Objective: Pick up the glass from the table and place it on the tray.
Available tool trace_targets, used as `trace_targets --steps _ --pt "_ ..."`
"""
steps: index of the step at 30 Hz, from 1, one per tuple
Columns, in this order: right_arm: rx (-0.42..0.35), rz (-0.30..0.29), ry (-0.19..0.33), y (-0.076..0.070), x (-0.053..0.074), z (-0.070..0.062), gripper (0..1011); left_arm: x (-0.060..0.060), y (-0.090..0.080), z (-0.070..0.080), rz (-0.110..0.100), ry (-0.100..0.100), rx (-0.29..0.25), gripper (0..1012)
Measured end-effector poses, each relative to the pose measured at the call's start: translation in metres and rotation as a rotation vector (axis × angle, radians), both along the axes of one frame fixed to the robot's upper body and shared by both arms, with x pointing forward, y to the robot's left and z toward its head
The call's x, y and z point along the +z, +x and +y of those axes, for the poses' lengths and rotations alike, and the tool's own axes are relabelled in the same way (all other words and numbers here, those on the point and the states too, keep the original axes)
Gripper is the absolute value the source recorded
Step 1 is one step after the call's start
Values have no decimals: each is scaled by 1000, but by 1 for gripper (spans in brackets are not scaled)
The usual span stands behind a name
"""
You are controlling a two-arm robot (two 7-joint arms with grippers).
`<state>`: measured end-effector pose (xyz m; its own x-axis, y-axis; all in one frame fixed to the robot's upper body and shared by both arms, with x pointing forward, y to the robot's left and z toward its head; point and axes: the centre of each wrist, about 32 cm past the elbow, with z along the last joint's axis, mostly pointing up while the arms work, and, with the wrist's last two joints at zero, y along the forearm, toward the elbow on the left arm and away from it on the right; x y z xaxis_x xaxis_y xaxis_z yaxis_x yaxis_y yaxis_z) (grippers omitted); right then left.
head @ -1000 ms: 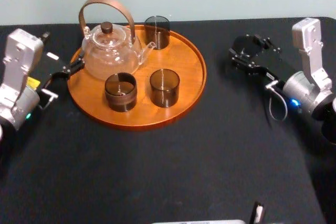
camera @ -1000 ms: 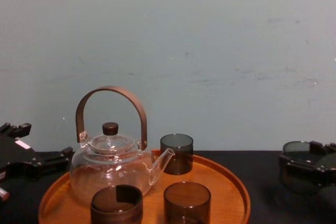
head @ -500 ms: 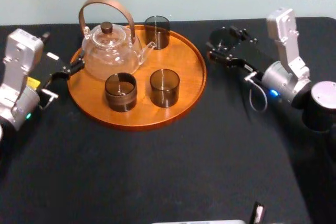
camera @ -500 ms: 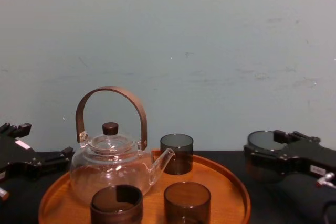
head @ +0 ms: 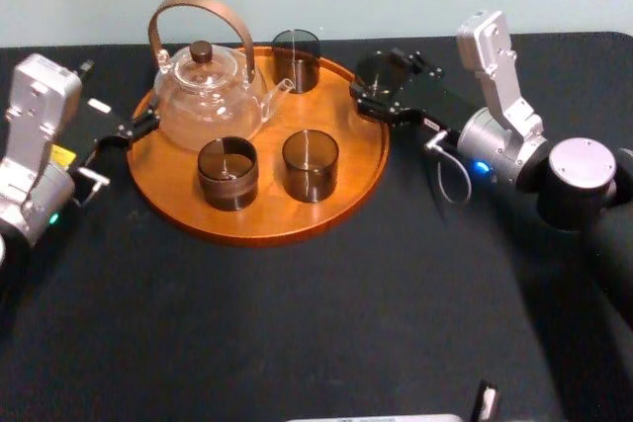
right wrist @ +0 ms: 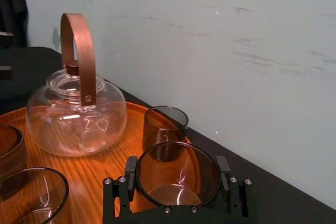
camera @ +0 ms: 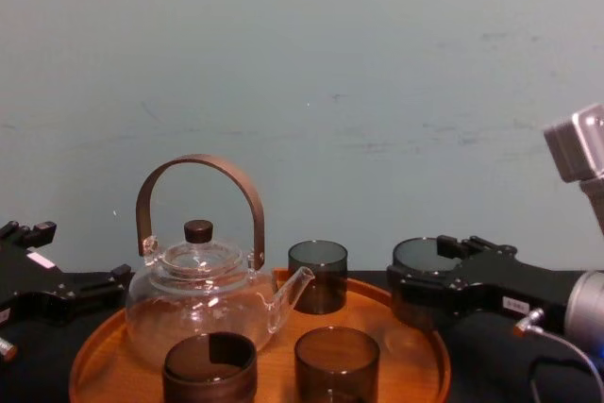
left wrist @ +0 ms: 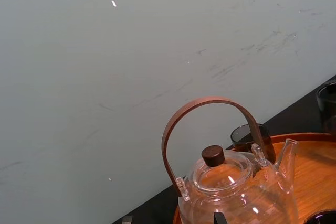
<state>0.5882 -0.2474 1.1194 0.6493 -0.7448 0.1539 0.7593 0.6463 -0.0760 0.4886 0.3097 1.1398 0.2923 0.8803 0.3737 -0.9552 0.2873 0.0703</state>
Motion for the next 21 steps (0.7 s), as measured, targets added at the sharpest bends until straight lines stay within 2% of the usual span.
trace_targets --steps 21 --pt "71 2 0 23 -10 12 907 0 0 0 0 0 0 1001"
